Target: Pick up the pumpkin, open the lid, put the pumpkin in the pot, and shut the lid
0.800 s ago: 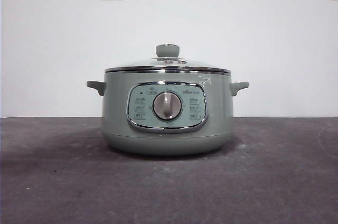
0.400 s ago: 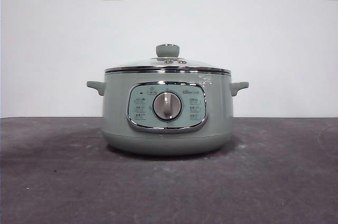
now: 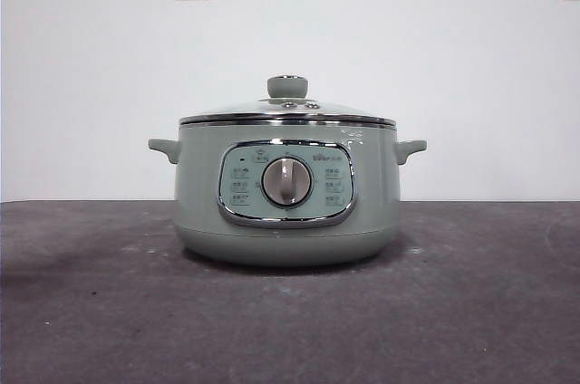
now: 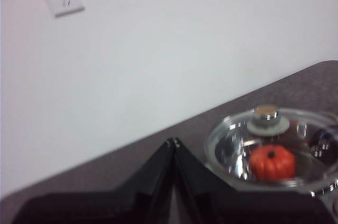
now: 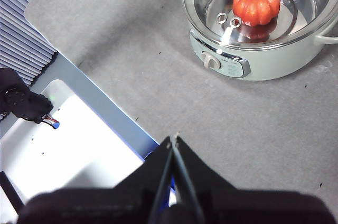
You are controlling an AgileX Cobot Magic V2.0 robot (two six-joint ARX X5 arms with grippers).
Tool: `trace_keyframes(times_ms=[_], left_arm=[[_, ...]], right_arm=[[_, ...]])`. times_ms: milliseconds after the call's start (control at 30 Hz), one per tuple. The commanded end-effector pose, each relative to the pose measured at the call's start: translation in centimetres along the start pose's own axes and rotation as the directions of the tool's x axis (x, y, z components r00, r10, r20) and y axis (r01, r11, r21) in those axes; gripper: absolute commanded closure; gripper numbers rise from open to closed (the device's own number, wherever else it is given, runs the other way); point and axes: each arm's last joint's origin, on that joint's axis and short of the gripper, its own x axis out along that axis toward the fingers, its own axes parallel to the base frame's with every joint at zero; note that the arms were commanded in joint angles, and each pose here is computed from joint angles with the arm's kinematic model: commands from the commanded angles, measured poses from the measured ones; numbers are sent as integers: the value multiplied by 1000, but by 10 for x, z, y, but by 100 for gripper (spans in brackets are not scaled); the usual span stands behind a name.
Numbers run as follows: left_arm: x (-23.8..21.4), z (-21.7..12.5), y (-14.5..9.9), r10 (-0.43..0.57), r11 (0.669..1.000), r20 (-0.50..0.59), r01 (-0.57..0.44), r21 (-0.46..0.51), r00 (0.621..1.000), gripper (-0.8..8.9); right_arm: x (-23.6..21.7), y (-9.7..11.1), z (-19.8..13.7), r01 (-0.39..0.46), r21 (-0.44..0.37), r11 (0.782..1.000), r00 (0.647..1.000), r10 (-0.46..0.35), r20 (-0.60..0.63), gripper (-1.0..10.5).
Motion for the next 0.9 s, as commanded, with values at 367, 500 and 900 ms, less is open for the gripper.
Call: trace_keyframes(times_ms=[367,500,900], left_arm=[[-8,-105,-21,104,989,-88,-112,-98,991,817],[-8,-122,-23,161,980,-118,-174,-100,980,817],[-5,-162,-28,225,954,-230,-262,-145,947,817]], right_arm=[[-1,0,-1,0,5,1000,1000,0,0,946],[-1,0,-1,0,5,1000,1000,0,0,946],[-1,0,-1,0,5,1000,1000,0,0,946]])
